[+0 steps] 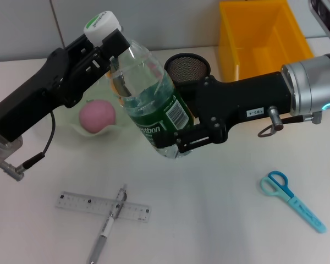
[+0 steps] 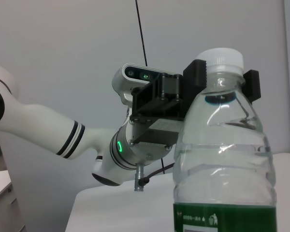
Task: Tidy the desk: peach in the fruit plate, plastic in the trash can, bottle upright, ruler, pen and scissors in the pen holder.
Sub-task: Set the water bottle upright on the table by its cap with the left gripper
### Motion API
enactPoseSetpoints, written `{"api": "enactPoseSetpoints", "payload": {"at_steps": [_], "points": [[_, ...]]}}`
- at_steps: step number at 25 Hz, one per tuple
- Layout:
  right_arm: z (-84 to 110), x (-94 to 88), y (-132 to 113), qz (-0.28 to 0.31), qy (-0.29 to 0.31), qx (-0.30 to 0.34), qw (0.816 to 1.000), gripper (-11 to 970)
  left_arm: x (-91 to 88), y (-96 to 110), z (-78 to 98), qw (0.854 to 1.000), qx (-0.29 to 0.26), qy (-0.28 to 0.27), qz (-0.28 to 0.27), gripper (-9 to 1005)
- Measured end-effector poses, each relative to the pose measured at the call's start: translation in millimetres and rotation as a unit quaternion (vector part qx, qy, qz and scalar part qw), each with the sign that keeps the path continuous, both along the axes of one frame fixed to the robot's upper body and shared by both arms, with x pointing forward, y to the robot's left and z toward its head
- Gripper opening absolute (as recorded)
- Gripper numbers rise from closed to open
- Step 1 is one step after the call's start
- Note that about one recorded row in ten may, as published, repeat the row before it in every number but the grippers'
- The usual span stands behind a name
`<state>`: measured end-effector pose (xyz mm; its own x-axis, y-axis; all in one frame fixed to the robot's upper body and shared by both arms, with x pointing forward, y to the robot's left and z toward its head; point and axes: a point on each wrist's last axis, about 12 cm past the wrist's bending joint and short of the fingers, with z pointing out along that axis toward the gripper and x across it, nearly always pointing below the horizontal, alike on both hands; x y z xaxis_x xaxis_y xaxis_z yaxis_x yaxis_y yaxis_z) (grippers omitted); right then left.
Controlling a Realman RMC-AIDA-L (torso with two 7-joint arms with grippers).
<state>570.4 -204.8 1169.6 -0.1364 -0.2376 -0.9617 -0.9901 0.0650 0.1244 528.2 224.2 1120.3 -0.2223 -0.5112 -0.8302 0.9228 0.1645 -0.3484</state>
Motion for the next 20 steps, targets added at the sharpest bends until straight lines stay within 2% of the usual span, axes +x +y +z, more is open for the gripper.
{"api": "enactPoseSetpoints", "payload": {"at_steps": [20], "points": [[7.1,0.9,1.2,0.007,-0.006,-0.027,1.0,781,-1.0,-0.1,-0.9,1.0,0.004,0.002,-0.006,437]]}}
